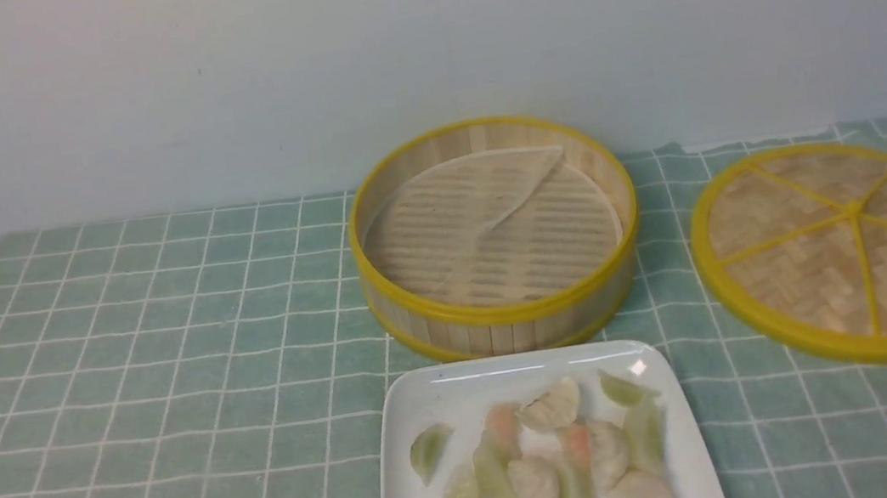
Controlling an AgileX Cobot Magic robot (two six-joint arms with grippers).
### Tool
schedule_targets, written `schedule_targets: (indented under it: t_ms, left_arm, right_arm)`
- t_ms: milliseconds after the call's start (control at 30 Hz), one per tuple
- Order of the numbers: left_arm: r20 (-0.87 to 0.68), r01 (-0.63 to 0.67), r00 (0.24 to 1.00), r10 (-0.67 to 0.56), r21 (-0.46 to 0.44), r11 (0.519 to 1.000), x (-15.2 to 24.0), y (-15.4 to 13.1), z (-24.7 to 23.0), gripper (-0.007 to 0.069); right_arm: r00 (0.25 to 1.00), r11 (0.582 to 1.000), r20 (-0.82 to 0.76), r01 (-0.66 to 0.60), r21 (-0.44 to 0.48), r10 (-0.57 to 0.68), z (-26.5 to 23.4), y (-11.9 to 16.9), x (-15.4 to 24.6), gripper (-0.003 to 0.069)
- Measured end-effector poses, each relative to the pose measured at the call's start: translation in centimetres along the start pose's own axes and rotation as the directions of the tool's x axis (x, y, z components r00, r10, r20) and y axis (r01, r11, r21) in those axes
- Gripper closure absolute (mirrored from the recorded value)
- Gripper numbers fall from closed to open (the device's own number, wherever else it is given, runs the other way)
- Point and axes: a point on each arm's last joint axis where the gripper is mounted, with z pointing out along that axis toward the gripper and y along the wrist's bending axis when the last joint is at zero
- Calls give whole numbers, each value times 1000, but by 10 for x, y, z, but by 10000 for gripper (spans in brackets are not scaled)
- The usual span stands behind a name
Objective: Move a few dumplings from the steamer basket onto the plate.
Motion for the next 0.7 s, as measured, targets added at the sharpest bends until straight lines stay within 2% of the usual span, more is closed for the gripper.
schedule_targets:
  t_ms: [33,133,167,233,333,700]
  left_arm:
    - [-2,10,1000,-11,-72,997,19,6,-1,631]
    - [-3,-12,1000,11,-174,985,40,15,-2,631]
    - [-27,-41,999,36,-243,969,51,20,-1,631]
    - [-48,-66,997,54,-293,954,56,24,-1,631]
    - [-79,-68,996,45,-325,943,59,26,-2,631]
    - [-147,-66,989,18,-328,942,65,26,-3,631]
  right_arm:
    - [1000,1000,0,0,0,0,0,0,0,673]
    - [1000,1000,0,0,0,0,0,0,0,673]
    - [1000,1000,-1,0,0,0,0,0,0,673]
    - [1000,1000,-1,0,0,0,0,0,0,673]
    - [1000,1000,0,0,0,0,0,0,0,673]
    - [1000,1000,0,0,0,0,0,0,0,673]
